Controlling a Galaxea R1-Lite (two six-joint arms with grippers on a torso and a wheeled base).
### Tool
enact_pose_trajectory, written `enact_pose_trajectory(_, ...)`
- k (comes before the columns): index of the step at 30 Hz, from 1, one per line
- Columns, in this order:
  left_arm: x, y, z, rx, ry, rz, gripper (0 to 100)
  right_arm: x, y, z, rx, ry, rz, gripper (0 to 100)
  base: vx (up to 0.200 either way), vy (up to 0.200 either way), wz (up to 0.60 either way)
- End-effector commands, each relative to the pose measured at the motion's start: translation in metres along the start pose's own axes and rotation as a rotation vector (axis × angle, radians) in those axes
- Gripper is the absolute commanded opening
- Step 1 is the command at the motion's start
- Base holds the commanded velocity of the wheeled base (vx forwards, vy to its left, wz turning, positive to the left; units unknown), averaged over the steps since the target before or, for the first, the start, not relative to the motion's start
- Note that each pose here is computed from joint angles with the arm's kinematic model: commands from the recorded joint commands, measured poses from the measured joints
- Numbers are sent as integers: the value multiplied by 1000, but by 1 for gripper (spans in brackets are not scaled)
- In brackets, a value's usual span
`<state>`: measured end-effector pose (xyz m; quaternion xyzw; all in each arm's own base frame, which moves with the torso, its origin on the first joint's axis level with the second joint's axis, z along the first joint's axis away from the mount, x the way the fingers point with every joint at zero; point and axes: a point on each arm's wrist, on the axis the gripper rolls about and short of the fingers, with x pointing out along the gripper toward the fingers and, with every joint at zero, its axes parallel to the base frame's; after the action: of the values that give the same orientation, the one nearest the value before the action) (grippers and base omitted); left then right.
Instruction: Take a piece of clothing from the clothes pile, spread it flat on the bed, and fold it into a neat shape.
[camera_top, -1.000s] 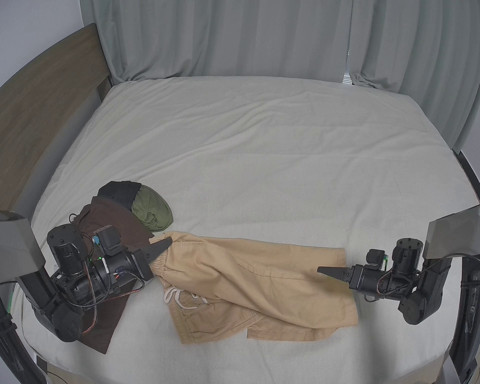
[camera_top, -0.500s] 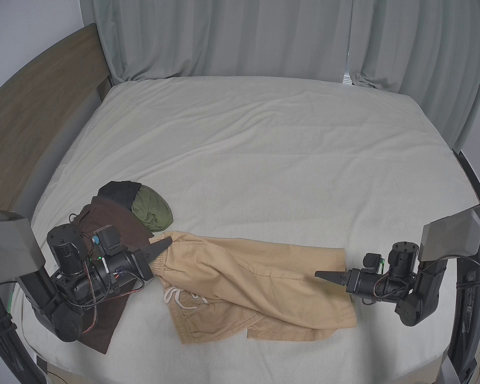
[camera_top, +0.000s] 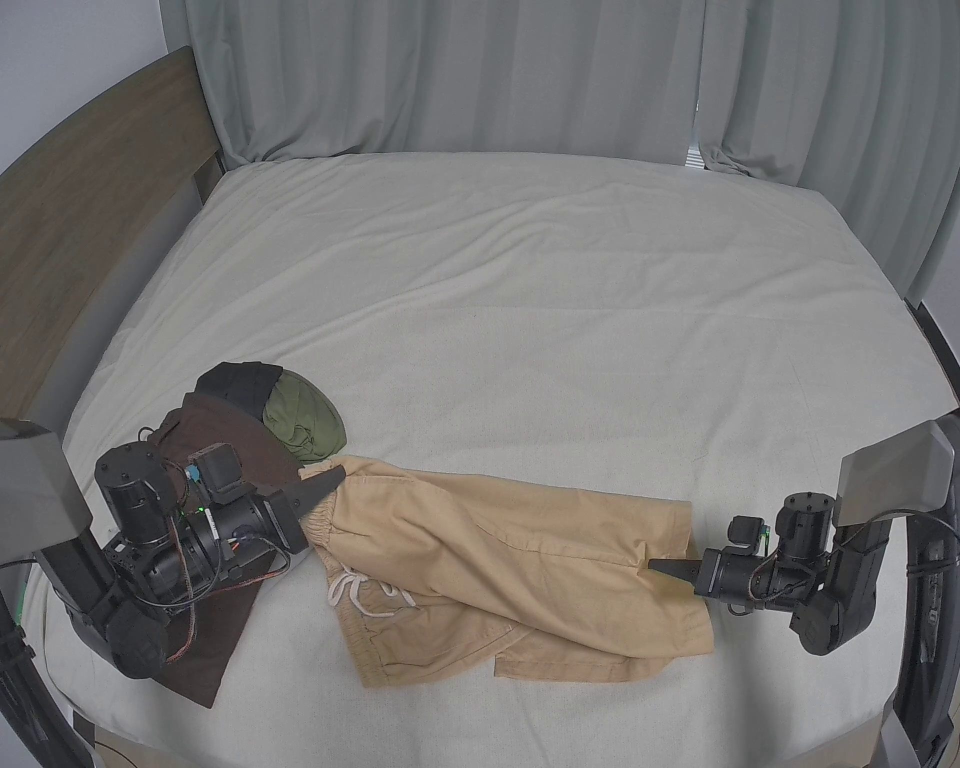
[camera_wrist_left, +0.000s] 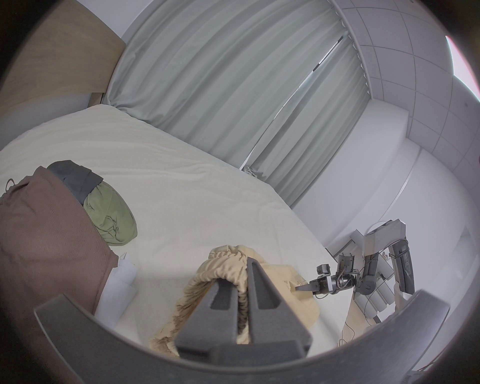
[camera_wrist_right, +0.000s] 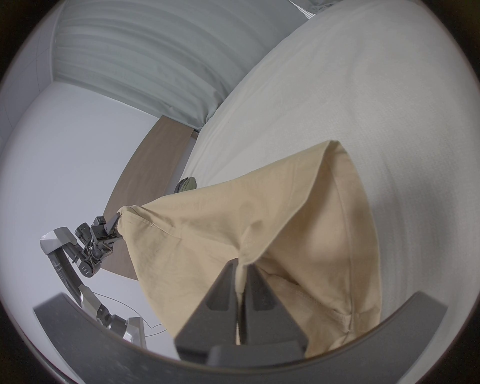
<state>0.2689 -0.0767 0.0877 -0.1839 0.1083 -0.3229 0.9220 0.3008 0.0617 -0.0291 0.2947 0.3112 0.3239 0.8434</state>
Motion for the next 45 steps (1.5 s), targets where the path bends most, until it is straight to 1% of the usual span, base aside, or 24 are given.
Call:
enact_pose_trajectory(1, 4, 1, 3, 2, -15, -5, 0, -5, 7, 6, -15, -18, 9, 0, 0, 0, 0)
enact_pose_trajectory(4, 11, 2, 9, 16, -43, -15, 0, -11, 14, 13, -34, -44, 18, 0, 0, 0, 0)
enact_pose_trajectory(8, 17, 1, 19, 36, -82, -29, 0, -23, 33, 25, -70, -87, 44, 0, 0, 0, 0)
enact_pose_trajectory(12, 18, 0, 24, 46, -102, -37, 0, -33, 50, 34, -106, -125, 72, 0, 0, 0, 0)
enact_pose_trajectory(13, 18, 0, 24, 46, -102, -37, 0, -33, 50, 34, -106, -125, 72, 0, 0, 0, 0)
enact_pose_trajectory(15, 20, -1, 31, 62, -129, -48, 0, -39, 64, 41, -129, -155, 102, 0, 0, 0, 0)
enact_pose_trajectory(17, 20, -2, 33, 65, -136, -49, 0, -41, 68, 43, -133, -162, 111, 0, 0, 0, 0)
enact_pose_trajectory(18, 19, -4, 36, 68, -144, -56, 0, -47, 77, 48, -137, -188, 130, 0, 0, 0, 0)
enact_pose_trajectory(26, 19, -9, 47, 98, -185, -75, 0, -76, 113, 63, -177, -279, 200, 0, 0, 0, 0)
enact_pose_trajectory(30, 16, -12, 52, 106, -200, -85, 0, -83, 121, 65, -190, -302, 216, 0, 0, 0, 0)
enact_pose_trajectory(34, 13, -16, 58, 119, -208, -118, 0, -90, 130, 70, -218, -335, 233, 0, 0, 0, 0)
enact_pose_trajectory(42, 10, -5, 65, 129, -233, -88, 0, -94, 134, 73, -232, -352, 243, 0, 0, 0, 0)
enact_pose_trajectory(45, 10, -6, 66, 130, -232, -93, 0, -96, 136, 74, -240, -361, 245, 0, 0, 0, 0)
